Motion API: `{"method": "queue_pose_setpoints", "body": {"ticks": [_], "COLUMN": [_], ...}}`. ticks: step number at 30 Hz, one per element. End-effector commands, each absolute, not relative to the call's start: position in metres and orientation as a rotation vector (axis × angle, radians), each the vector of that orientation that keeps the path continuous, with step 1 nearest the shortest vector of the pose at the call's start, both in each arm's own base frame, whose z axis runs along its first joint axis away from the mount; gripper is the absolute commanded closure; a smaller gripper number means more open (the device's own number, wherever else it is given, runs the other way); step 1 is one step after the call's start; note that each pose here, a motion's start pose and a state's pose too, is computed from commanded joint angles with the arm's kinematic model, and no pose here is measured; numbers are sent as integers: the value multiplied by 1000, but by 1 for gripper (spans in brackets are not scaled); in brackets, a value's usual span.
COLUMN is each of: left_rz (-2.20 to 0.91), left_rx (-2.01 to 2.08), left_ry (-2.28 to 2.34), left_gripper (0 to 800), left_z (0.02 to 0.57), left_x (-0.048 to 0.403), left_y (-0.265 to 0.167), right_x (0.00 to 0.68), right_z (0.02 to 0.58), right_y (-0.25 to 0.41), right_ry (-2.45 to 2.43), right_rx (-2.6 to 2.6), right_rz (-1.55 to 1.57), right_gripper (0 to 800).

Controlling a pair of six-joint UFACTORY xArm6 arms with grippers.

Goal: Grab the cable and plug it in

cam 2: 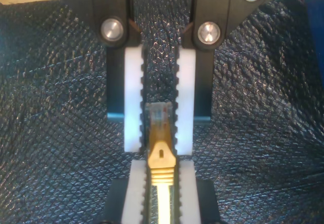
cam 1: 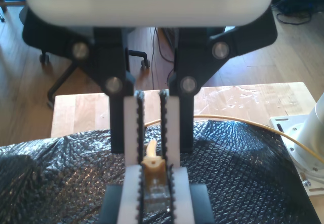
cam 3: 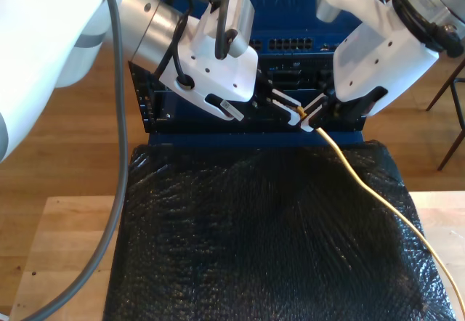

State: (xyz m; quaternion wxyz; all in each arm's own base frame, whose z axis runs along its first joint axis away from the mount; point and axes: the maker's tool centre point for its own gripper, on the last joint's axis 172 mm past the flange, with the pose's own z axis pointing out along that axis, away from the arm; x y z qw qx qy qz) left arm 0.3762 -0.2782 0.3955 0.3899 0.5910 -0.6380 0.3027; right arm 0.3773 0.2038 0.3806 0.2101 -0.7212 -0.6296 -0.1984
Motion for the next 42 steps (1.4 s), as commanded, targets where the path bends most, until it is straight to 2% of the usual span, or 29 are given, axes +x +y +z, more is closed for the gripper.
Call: {"method": "queue_pose_setpoints", "body": {"ticks": [2, 3, 5, 12, 26, 29, 32, 42], "left_rz": [769, 769, 770, 791, 811, 821, 817, 763], "left_rx": [1502, 1502, 1505, 1499, 1532, 1528, 1513, 1495], "left_ry": [-1621, -1621, -1620, -1601, -1514, -1472, -1440, -1323], "left_gripper": [794, 797, 797, 797, 797, 797, 797, 797], "left_z": [395, 395, 395, 403, 412, 417, 419, 423], "left_x": [376, 376, 377, 379, 390, 394, 395, 394], "left_y": [-278, -278, -278, -280, -274, -275, -278, -276], "right_x": [377, 377, 377, 378, 371, 366, 360, 358], "right_z": [381, 380, 380, 386, 409, 422, 437, 448], "right_y": [204, 204, 204, 201, 197, 195, 195, 193], "right_ry": [-1752, -1751, -1750, -1753, -1788, -1830, -1915, -1960], "right_rx": [-2004, -2004, -2006, -2013, -2007, -1987, -1935, -1912], "right_rz": [-551, -550, -548, -565, -645, -693, -758, -810], "right_gripper": [553, 523, 392, 335, 82, 63, 4, 1]}}
